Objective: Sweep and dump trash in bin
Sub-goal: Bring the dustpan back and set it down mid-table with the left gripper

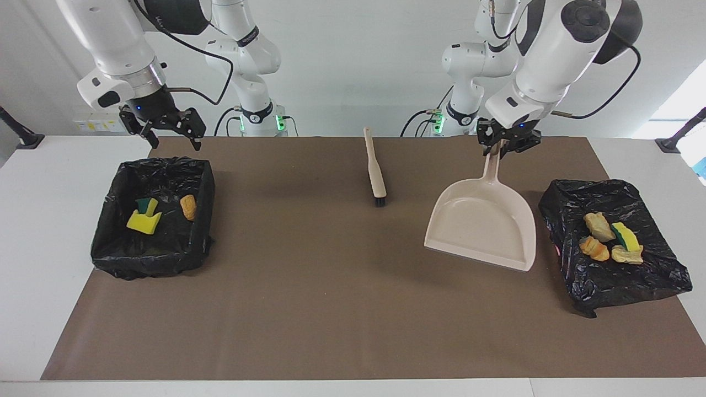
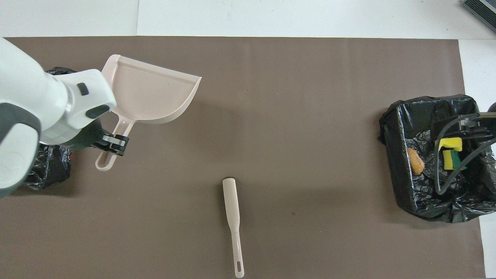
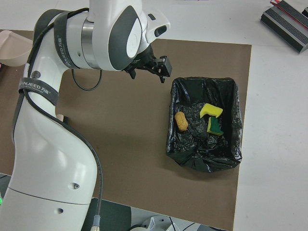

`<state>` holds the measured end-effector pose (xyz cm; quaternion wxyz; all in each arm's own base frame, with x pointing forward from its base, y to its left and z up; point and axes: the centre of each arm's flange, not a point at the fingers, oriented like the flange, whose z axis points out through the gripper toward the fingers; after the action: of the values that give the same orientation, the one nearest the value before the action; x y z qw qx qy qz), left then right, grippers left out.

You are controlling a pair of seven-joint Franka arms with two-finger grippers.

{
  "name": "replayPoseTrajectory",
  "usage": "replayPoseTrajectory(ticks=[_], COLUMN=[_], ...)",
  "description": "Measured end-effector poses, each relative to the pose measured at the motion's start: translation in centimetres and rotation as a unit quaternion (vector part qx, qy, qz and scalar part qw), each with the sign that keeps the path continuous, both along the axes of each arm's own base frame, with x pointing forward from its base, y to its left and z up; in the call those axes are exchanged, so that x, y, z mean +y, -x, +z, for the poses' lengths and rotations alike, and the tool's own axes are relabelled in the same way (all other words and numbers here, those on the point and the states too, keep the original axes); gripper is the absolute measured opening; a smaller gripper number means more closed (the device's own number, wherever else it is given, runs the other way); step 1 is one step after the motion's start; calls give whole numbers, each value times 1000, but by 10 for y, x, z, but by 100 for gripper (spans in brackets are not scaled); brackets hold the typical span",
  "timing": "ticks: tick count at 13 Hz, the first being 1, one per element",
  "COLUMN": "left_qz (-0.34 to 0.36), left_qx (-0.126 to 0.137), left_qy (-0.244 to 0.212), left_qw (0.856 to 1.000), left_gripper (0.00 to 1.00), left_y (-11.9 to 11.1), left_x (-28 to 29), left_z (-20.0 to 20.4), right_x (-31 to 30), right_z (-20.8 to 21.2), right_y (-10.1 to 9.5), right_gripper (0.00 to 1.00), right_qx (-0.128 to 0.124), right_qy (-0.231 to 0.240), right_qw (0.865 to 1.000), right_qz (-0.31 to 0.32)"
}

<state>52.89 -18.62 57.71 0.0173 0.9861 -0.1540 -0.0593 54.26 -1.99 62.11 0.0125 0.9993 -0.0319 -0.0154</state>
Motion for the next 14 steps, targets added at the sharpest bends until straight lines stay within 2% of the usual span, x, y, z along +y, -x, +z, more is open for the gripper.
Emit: replayPoseTrajectory(ticks=[4, 7, 10, 14], left_qz=[11, 55, 86, 99], left_qx=[-23, -44, -39, -41], left_qy=[11, 30, 41, 49], left_qw=[1000, 997, 995, 993], left_gripper=[32, 32, 32, 32], left_y=[24, 28, 22, 24], left_x=[-87, -150, -183, -204], left_z=[-52, -106, -162, -186], right_x=[0, 0, 0, 0], right_z=[0, 0, 0, 0], right_y=[0, 0, 0, 0], right_gripper=[100, 100, 100, 100], right_qx=[0, 0, 0, 0], right_qy=[0, 0, 0, 0], right_qw=[1000, 1000, 1000, 1000], right_qz=[0, 0, 0, 0])
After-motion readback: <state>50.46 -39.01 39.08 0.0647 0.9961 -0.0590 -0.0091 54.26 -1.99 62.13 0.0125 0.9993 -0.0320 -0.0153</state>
